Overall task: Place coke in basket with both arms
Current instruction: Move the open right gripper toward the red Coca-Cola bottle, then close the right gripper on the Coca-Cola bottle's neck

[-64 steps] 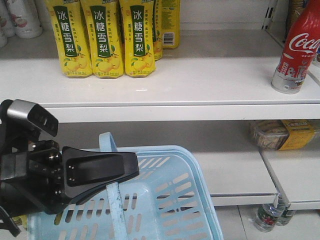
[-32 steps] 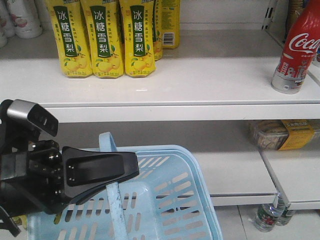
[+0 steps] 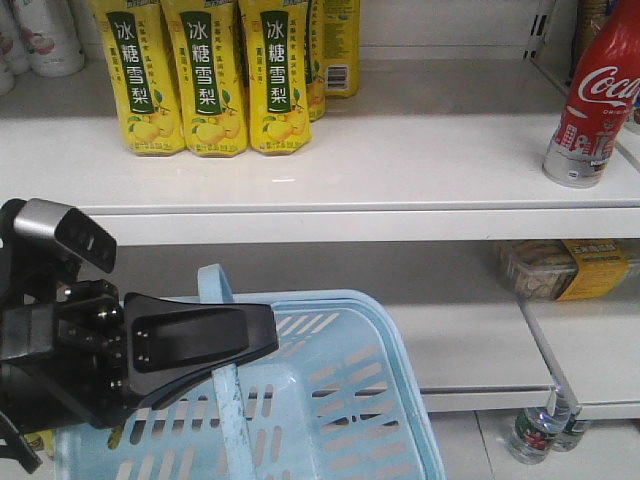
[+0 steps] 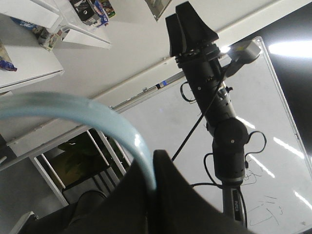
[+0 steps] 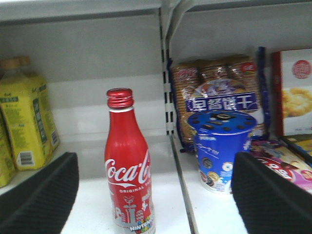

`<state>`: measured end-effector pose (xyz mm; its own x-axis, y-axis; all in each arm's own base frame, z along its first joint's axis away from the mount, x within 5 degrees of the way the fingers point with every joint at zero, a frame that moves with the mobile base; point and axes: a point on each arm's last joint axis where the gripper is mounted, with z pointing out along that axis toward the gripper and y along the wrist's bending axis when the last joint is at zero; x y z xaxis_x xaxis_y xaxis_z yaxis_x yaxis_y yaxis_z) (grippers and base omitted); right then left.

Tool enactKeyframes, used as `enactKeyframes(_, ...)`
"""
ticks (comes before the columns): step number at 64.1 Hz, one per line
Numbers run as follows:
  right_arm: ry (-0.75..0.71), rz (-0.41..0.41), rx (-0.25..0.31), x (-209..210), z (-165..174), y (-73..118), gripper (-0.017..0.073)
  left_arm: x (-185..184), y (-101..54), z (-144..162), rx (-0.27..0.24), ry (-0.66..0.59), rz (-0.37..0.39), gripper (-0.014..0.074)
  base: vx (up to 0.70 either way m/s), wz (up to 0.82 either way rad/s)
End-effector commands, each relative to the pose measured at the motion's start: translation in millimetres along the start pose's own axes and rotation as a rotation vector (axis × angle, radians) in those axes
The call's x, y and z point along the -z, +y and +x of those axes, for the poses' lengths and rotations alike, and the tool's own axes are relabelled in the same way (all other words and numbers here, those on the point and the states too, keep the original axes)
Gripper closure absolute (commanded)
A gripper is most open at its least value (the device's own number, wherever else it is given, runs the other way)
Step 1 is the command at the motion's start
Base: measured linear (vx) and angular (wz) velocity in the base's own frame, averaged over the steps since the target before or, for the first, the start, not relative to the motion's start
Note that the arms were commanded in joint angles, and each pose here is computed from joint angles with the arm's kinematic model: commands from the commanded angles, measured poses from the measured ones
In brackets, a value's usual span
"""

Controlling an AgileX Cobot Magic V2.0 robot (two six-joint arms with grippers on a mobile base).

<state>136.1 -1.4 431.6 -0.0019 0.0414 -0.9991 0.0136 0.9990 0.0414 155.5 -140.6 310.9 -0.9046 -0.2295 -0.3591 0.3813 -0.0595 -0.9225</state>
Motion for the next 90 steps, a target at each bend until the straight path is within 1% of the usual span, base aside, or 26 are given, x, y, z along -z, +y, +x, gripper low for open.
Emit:
enactKeyframes(1, -0.045, -0.039, 0.033, -15, -20, 4.2, -0.0013, 0, -29.6, 0, -0.017, 0.032, 0.21, 0.06, 0.0, 0.0)
enactKeyframes(3, -0.028, -0.055, 0.027, -19, -20, 5.8, -0.0013, 0, -29.6, 0, -0.017, 0.032, 0.21, 0.06, 0.0, 0.0)
enactKeyframes(9, -0.008, -0.089, 0.045, -33, -21, 9.1, -0.0013, 0, -29.6, 0, -0.017, 0.032, 0.21, 0.06, 0.0, 0.0)
enactKeyframes(10, -0.004, -0.094, 0.057, -36, -21, 9.5, -0.0013, 0, -29.6, 0, -0.017, 0.032, 0.21, 0.06, 0.0, 0.0)
enactKeyframes(11, -0.004, -0.101, 0.051, -38, -21, 10.3, -0.0013, 0, -29.6, 0, -0.017, 0.032, 0.21, 0.06, 0.0, 0.0)
enactKeyframes(13, -0.001, -0.111, 0.057, -41, -21, 11.2, -0.0013, 0, -29.6, 0, -0.017, 0.032, 0.21, 0.06, 0.0, 0.0)
enactKeyframes(18, -0.01, -0.131, 0.074, -49, -24, 13.2, -0.0013, 0, -29.6, 0, -0.017, 0.032, 0.21, 0.06, 0.0, 0.0)
enactKeyframes(19, -0.014, -0.133, 0.087, -51, -25, 13.4, -0.0013, 0, -29.6, 0, -0.017, 0.032, 0.21, 0.06, 0.0, 0.0)
enactKeyframes(20, -0.018, -0.135, 0.084, -53, -25, 13.6, -0.0013, 0, -29.6, 0, -0.017, 0.032, 0.21, 0.06, 0.0, 0.0)
enactKeyframes(22, -0.023, -0.137, 0.086, -55, -26, 13.8, -0.0014, 0, -29.6, 0, -0.017, 0.032, 0.21, 0.06, 0.0, 0.0)
enactKeyframes(27, -0.045, -0.131, 0.066, -61, -30, 13.5, -0.0014, 0, -29.6, 0, -0.017, 0.032, 0.21, 0.06, 0.0, 0.0)
enactKeyframes(41, -0.034, -0.113, 0.067, -85, -29, 11.9, -0.0014, 0, -29.6, 0, -0.017, 0.032, 0.21, 0.06, 0.0, 0.0)
enactKeyframes(45, -0.041, -0.102, 0.058, -93, -30, 11.0, -0.0014, 0, -29.6, 0, -0.017, 0.032, 0.21, 0.06, 0.0, 0.0)
enactKeyframes(60, -0.008, -0.111, 0.053, -126, -33, 12.2, -0.0014, 0, -29.6, 0, -0.017, 0.032, 0.21, 0.06, 0.0, 0.0)
enactKeyframes(67, 0.004, -0.119, 0.054, -137, -35, 13.1, 0.001, 0, -29.6, 0, -0.017, 0.032, 0.21, 0.06, 0.0, 0.0)
enactKeyframes(71, 0.006, -0.123, 0.054, -140, -37, 13.5, 0.0053, 0, -29.6, 0, -0.017, 0.032, 0.21, 0.06, 0.0, 0.0)
enactKeyframes(73, 0.009, -0.124, 0.054, -141, -36, 13.6, 0.0094, 0, -29.6, 0, -0.017, 0.032, 0.21, 0.06, 0.0, 0.0)
enactKeyframes(80, 0.024, -0.131, 0.056, -141, -34, 14.2, 0.0281, 0, -29.6, 0, -0.017, 0.032, 0.21, 0.06, 0.0, 0.0)
enactKeyframes(84, 0.04, -0.142, 0.06, -140, -33, 15.1, 0.0428, 0, -29.6, 0, -0.017, 0.032, 0.21, 0.06, 0.0, 0.0)
enactKeyframes(86, 0.043, -0.146, 0.06, -138, -34, 15.6, 0.0485, 0, -29.6, 0, -0.017, 0.032, 0.21, 0.06, 0.0, 0.0)
enactKeyframes(89, 0.054, -0.156, 0.066, -136, -34, 16.5, 0.0566, 0, -29.6, 0, -0.017, 0.032, 0.21, 0.06, 0.0, 0.0)
enactKeyframes(90, 0.055, -0.16, 0.067, -134, -35, 16.8, 0.0576, 0, -29.6, 0, -0.017, 0.032, 0.21, 0.06, 0.0, 0.0)
